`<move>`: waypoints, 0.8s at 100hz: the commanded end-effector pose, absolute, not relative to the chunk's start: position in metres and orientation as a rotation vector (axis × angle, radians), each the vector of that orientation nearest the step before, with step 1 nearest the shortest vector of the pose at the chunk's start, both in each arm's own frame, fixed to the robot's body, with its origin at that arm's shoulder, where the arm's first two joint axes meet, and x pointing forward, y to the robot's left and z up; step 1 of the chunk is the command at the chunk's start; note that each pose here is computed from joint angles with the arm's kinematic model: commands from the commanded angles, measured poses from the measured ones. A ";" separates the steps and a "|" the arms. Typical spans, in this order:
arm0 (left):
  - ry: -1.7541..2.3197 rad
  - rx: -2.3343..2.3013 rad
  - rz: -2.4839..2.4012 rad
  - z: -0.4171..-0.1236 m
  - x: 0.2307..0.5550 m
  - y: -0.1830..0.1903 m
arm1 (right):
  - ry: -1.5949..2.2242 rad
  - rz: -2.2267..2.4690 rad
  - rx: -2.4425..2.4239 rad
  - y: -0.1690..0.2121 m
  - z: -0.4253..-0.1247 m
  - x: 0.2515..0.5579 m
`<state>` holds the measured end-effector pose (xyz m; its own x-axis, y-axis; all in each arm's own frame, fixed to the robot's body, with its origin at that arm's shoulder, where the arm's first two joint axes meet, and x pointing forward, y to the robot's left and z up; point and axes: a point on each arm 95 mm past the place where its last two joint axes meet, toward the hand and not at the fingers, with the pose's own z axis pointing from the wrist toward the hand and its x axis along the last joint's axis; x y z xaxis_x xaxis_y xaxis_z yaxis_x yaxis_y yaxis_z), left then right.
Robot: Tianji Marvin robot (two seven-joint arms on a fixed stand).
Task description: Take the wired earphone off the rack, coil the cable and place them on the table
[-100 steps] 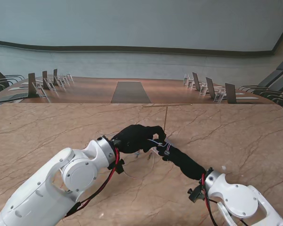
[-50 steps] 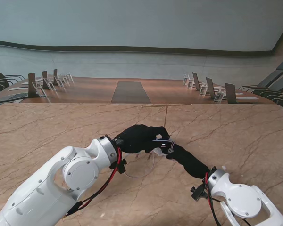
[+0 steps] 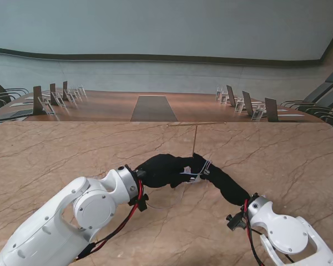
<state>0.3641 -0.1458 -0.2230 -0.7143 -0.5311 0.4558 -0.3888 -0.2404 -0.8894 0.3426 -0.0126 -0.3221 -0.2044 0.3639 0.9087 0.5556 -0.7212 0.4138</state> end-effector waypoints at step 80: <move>1.910 -1.363 -1.994 -0.273 0.367 -0.163 | -1.249 -2.216 -1.560 -0.005 -0.262 0.345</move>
